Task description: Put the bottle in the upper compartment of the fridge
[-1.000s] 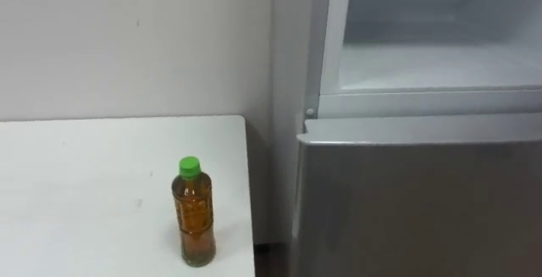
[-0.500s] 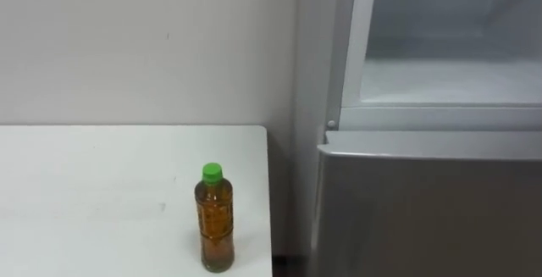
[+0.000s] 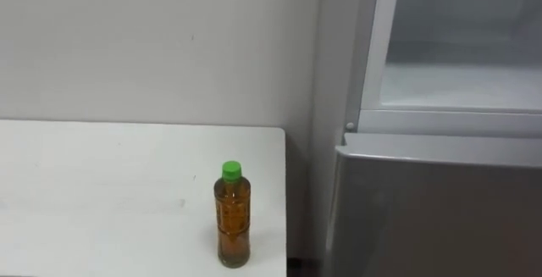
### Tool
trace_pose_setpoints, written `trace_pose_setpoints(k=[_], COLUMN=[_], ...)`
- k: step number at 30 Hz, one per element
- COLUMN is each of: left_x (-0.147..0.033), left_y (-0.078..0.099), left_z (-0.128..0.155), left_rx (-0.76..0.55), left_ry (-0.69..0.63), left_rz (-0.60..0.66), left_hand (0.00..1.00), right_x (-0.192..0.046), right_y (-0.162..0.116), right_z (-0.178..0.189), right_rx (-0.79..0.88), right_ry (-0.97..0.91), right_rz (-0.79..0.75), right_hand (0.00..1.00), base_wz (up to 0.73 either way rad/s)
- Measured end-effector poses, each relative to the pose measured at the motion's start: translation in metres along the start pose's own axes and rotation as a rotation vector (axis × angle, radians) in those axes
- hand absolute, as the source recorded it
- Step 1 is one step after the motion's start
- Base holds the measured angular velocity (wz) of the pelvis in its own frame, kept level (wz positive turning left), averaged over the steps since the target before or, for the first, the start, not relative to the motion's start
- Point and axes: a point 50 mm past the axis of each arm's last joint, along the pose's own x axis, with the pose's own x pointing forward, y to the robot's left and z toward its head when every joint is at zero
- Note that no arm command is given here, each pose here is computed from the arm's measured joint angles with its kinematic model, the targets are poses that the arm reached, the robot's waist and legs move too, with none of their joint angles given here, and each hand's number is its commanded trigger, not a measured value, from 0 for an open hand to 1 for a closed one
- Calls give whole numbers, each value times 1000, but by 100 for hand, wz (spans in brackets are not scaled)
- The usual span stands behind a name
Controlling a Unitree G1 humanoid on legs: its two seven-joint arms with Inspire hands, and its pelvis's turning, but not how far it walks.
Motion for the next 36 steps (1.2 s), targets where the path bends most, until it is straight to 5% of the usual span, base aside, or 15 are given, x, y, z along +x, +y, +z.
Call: trace_pose_setpoints(k=[18, 36], left_x=[0, -2], left_y=[1, -4], left_z=[-13, -21], left_rx=[95, 210], left_ry=[84, 149], left_rz=[2, -36], left_hand=[0, 0], right_x=[-8, -27], right_y=[66, 99], right_z=[95, 140], right_rx=[-119, -190], right_ry=[-404, -591], right_rz=[292, 445], right_hand=[0, 0], base_wz=[0, 0])
